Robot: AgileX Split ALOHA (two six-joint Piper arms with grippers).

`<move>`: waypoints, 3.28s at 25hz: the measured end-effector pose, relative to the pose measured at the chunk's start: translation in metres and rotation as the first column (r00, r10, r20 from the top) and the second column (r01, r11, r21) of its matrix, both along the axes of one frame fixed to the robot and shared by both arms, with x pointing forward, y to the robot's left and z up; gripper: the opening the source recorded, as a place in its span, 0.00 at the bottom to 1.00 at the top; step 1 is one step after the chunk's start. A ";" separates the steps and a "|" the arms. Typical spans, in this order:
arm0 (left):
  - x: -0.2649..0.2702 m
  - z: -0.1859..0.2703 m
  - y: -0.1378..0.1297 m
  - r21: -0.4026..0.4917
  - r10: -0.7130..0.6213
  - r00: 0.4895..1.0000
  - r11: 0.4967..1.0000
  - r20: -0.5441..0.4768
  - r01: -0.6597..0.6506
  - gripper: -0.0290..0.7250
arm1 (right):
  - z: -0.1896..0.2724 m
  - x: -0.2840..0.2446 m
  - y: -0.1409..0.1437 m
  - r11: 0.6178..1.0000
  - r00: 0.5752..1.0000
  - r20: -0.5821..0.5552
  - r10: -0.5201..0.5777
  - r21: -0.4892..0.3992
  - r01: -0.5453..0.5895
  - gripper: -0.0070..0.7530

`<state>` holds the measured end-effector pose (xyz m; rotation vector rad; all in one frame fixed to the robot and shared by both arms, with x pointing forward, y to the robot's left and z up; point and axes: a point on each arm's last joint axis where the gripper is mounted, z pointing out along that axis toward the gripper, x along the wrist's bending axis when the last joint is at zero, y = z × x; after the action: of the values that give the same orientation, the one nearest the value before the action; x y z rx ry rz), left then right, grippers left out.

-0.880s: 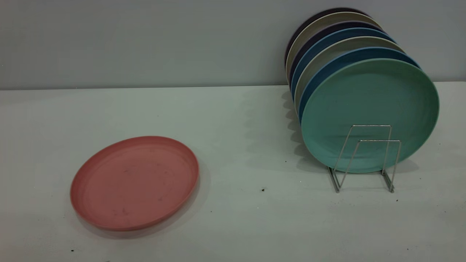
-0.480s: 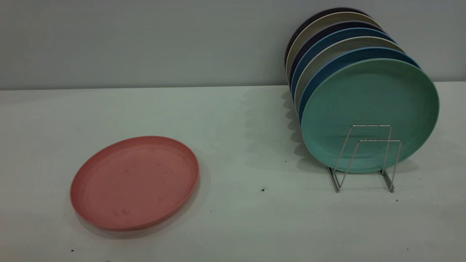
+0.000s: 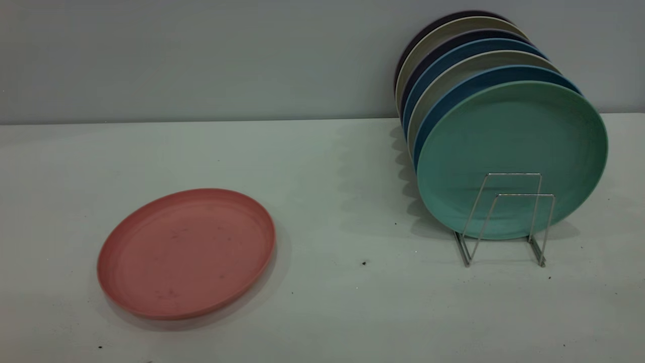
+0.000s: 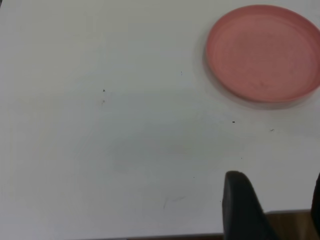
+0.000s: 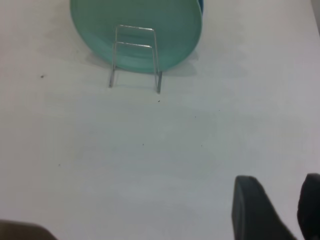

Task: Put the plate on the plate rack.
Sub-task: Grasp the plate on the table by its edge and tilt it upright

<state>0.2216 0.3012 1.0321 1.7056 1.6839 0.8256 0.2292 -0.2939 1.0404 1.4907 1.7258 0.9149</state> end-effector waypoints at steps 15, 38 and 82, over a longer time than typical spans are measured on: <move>0.000 0.000 0.000 0.000 0.000 1.000 1.000 0.000 0.000 0.54 | 0.000 0.000 0.000 1.000 1.000 0.000 0.000 0.000 0.000 0.32; 0.117 0.000 -0.003 -0.055 -0.021 0.960 0.998 -0.278 0.006 0.55 | 0.014 0.025 0.006 0.997 0.999 0.014 0.032 0.063 -0.033 0.55; 0.321 -0.244 0.011 -0.579 -0.110 0.857 0.779 -0.503 -0.240 0.62 | -0.025 0.183 0.039 0.929 0.923 -0.218 0.316 0.268 -0.255 0.62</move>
<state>0.5423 0.3123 0.7878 1.4358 2.0637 -0.2318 0.4124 -0.2552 1.0158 1.5891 2.1305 1.1514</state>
